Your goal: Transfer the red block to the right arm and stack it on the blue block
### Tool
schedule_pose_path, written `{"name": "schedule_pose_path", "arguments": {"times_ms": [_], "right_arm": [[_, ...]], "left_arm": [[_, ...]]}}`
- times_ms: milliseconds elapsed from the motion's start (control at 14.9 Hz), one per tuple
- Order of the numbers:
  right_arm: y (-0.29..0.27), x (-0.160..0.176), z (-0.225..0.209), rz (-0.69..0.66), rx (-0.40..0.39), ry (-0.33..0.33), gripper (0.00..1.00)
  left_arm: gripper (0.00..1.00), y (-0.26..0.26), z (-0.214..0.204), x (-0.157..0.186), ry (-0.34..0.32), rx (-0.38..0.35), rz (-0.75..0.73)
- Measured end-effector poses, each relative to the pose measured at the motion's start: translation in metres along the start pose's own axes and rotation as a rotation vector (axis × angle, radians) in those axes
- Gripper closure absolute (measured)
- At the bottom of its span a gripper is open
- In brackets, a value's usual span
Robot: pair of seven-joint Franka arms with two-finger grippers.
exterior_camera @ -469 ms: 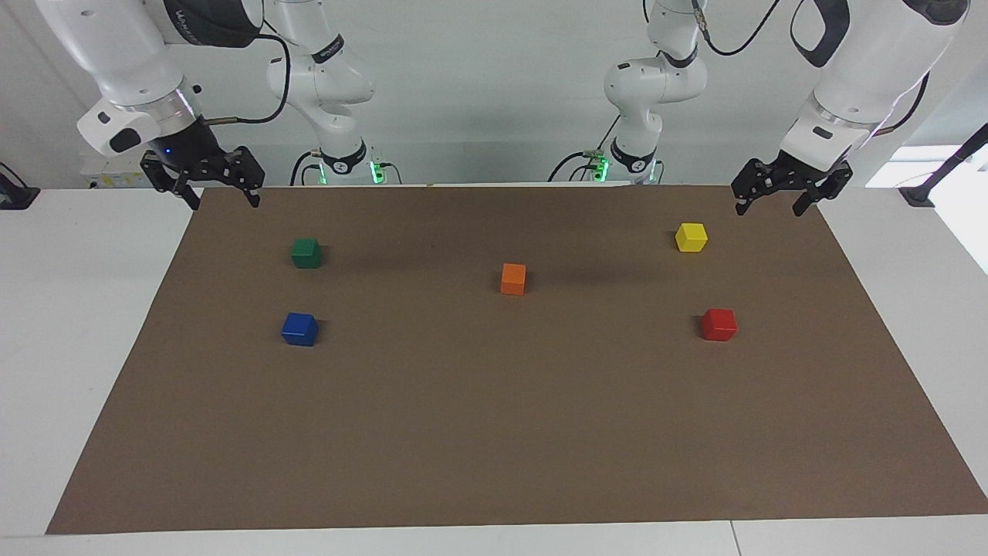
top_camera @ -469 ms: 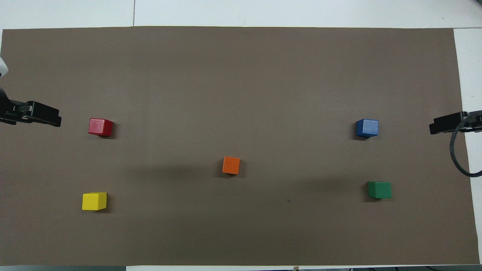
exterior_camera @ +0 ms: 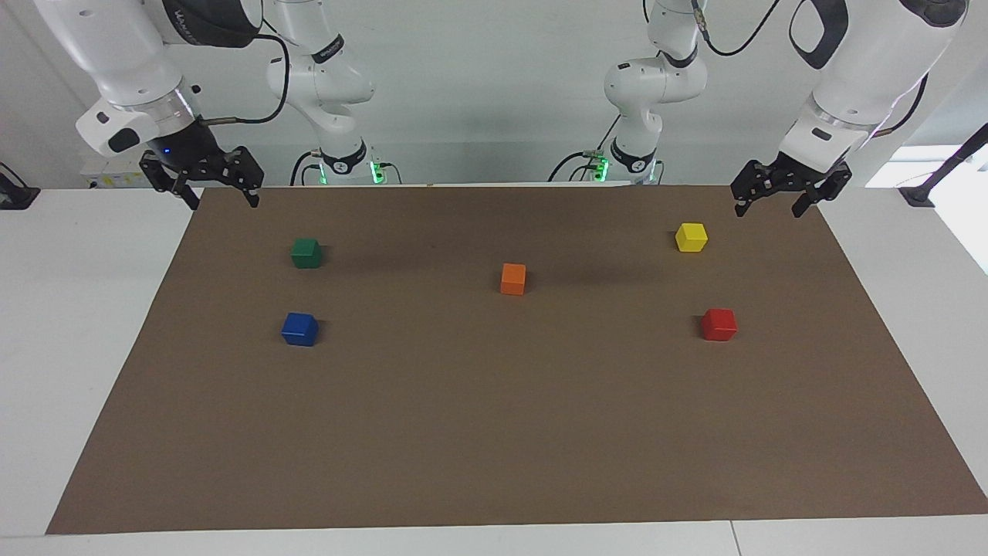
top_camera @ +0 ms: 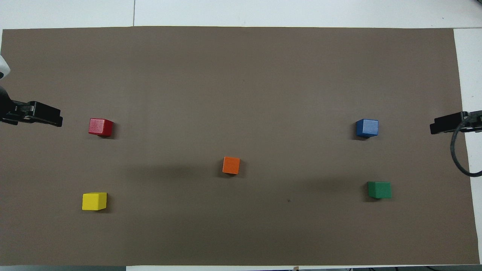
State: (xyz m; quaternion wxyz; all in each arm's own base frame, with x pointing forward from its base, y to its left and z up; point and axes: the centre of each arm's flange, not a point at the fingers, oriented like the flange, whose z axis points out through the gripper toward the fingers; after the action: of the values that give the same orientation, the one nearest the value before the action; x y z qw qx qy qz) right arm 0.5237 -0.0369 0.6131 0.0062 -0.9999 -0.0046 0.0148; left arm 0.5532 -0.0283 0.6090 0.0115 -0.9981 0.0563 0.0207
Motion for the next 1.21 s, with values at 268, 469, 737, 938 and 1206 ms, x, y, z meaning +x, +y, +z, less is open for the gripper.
{"name": "schedule_pose_path", "arguments": {"times_ms": [268, 469, 737, 938, 1206], "right_arm": [[0.012, -0.001, 0.000, 0.023, 0.001, 0.000, 0.00], [0.014, -0.004, 0.011, 0.023, 0.003, -0.023, 0.00], [0.015, -0.007, 0.064, 0.025, 0.010, -0.030, 0.00], [0.012, -0.008, 0.110, 0.015, 0.100, -0.030, 0.00], [0.028, -0.005, 0.161, -0.037, 0.351, -0.031, 0.00]], "left_arm": [[0.00, -0.011, 0.057, 0.011, 0.050, 0.003, -0.022], [0.00, -0.011, 0.130, 0.017, 0.085, 0.002, -0.021], [0.00, -0.015, 0.191, 0.022, 0.088, -0.004, -0.022], [0.00, -0.021, 0.216, 0.033, 0.110, -0.006, -0.016], [0.00, -0.038, 0.245, 0.041, 0.114, -0.002, 0.018]]}}
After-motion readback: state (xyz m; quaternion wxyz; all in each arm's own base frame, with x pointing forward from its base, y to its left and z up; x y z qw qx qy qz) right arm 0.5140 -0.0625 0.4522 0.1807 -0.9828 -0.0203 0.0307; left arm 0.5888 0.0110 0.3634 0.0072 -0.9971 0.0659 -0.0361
